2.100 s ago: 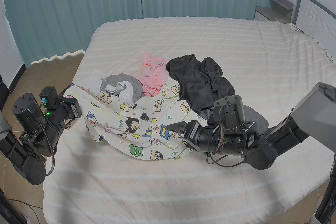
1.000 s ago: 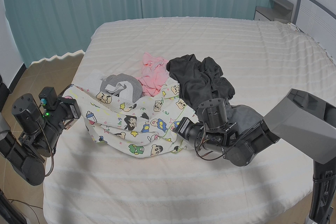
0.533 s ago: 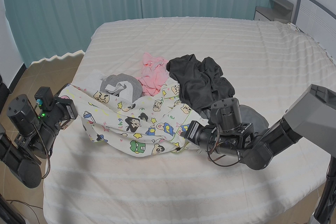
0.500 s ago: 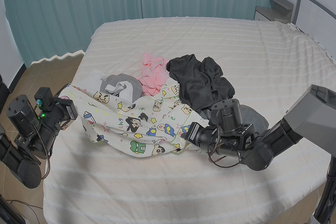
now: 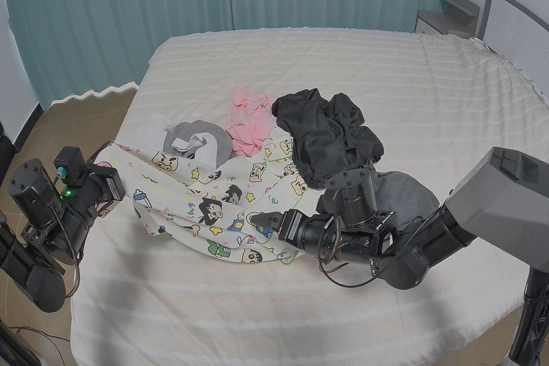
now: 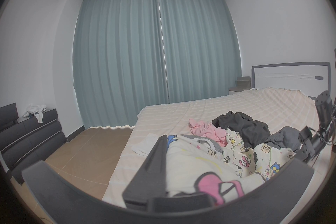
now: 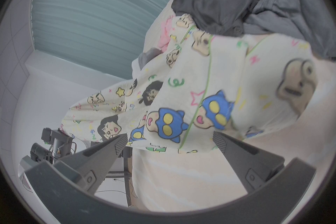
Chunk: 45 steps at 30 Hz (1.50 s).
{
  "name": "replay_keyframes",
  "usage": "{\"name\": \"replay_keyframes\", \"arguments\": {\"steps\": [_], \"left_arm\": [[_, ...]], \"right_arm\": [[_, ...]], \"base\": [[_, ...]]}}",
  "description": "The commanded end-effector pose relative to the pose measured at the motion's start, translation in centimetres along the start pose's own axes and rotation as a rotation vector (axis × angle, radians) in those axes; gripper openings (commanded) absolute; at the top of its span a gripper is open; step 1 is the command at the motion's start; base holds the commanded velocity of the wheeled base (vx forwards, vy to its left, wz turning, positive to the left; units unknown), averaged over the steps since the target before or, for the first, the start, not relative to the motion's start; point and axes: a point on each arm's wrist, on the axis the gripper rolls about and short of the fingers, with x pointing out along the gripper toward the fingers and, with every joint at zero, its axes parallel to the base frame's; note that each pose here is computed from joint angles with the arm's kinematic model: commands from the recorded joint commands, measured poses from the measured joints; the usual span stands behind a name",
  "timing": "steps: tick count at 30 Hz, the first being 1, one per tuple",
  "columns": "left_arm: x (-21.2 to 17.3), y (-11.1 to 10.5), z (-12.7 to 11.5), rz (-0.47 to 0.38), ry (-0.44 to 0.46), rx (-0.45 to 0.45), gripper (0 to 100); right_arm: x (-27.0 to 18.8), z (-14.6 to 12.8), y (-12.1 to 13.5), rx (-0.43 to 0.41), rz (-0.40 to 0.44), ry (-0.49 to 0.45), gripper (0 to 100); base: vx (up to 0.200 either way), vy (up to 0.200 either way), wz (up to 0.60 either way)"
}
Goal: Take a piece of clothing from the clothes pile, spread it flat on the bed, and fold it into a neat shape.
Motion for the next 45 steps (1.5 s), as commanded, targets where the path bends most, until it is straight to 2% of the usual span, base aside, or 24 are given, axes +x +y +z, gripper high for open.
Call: {"name": "replay_keyframes", "arguments": {"steps": [1, 4, 8, 9, 12, 14, 18, 19, 20, 22, 23, 25, 27, 28, 29, 30, 31, 33, 35, 36, 37, 40, 45], "left_arm": [[-0.1, 0.0, 0.2, 0.001, -0.010, -0.003, 0], [-0.1, 0.0, 0.3, 0.002, -0.016, -0.006, 0], [0.0, 0.1, 0.4, 0.004, -0.020, -0.007, 0], [0.0, 0.1, 0.4, 0.004, -0.020, -0.007, 0], [0.0, 0.1, 0.4, 0.004, -0.020, -0.005, 0], [0.0, 0.1, 0.4, 0.004, -0.019, -0.005, 0], [-0.1, 0.1, 0.4, 0.002, -0.021, -0.003, 0], [-0.1, 0.1, 0.4, 0.002, -0.021, -0.003, 0], [-0.1, 0.1, 0.5, 0.001, -0.022, -0.004, 0], [-0.2, 0.1, 0.6, 0.001, -0.027, -0.005, 0], [-0.3, 0.2, 0.6, 0.002, -0.028, -0.005, 0], [-0.3, 0.2, 0.7, 0.002, -0.030, -0.004, 0], [-0.3, 0.2, 0.7, 0.002, -0.030, -0.004, 0], [-0.3, 0.2, 0.7, 0.002, -0.030, -0.004, 0], [-0.3, 0.2, 0.7, 0.002, -0.030, -0.005, 0], [-0.3, 0.2, 0.7, 0.002, -0.030, -0.004, 0], [-0.3, 0.2, 0.7, 0.003, -0.030, -0.005, 0], [-0.3, 0.2, 0.7, 0.003, -0.030, -0.005, 0], [-0.3, 0.2, 0.7, 0.003, -0.030, -0.005, 0], [-0.3, 0.2, 0.7, 0.003, -0.030, -0.005, 0], [-0.3, 0.2, 0.7, 0.003, -0.030, -0.005, 0], [-0.3, 0.2, 0.7, 0.005, -0.029, -0.005, 0], [-0.3, 0.2, 0.7, 0.005, -0.028, -0.005, 0]], "right_arm": [[1.2, -1.4, -0.1, -0.009, -0.002, 0.034, 100], [1.9, -3.1, -0.6, 0.015, -0.034, 0.065, 100], [1.6, -4.0, -0.4, 0.086, -0.051, 0.059, 100], [1.5, -4.4, -0.6, 0.069, -0.065, 0.055, 100], [1.1, -4.6, -1.4, -0.109, -0.115, 0.017, 100], [0.9, -4.6, -1.5, -0.188, -0.127, -0.002, 100], [-0.1, -3.5, -0.2, -0.361, -0.186, -0.127, 100], [-0.1, -3.5, -0.2, -0.361, -0.186, -0.127, 100], [-0.4, -2.9, 0.4, -0.448, -0.214, -0.176, 100], [-0.8, -2.9, 0.6, -0.517, -0.233, -0.188, 100], [-0.9, -3.1, 0.9, -0.590, -0.246, -0.189, 100], [-0.9, -3.8, 1.2, -0.675, -0.263, -0.183, 100], [-0.8, -4.5, 1.5, -0.738, -0.276, -0.181, 100], [-0.8, -4.5, 1.5, -0.743, -0.277, -0.181, 100], [-0.8, -5.3, 2.0, -0.797, -0.274, -0.173, 100], [-0.8, -5.3, 2.1, -0.802, -0.275, -0.173, 100], [-0.9, -6.0, 2.6, -0.860, -0.277, -0.171, 100], [-0.9, -6.6, 2.8, -0.911, -0.282, -0.162, 100], [-0.9, -6.7, 2.9, -0.920, -0.283, -0.162, 100], [-0.4, -7.4, 2.5, -0.998, -0.304, -0.140, 100], [-0.1, -7.5, 2.3, -1.022, -0.313, -0.135, 100], [0.6, -7.7, 2.0, -1.050, -0.327, -0.149, 100], [1.1, -5.9, 0.9, -1.055, -0.394, -0.187, 100]], "base": [[0.000, 0.000, 0.00], [0.000, 0.000, 0.00], [0.000, 0.000, 0.00], [0.000, 0.000, 0.00], [0.000, 0.000, 0.00], [0.000, 0.000, 0.00], [0.000, 0.000, 0.00], [0.000, 0.000, 0.00], [0.000, 0.000, 0.00], [0.000, 0.000, 0.00], [0.000, 0.000, 0.00], [0.000, 0.000, 0.00], [0.000, 0.000, 0.00], [0.000, 0.000, 0.00], [0.000, 0.000, 0.00], [0.000, 0.000, 0.00], [0.000, 0.000, 0.00], [0.000, 0.000, 0.00], [0.000, 0.000, 0.00], [0.000, 0.000, 0.00], [0.000, 0.000, 0.00], [0.000, 0.000, 0.00], [0.000, 0.000, 0.00]]}}
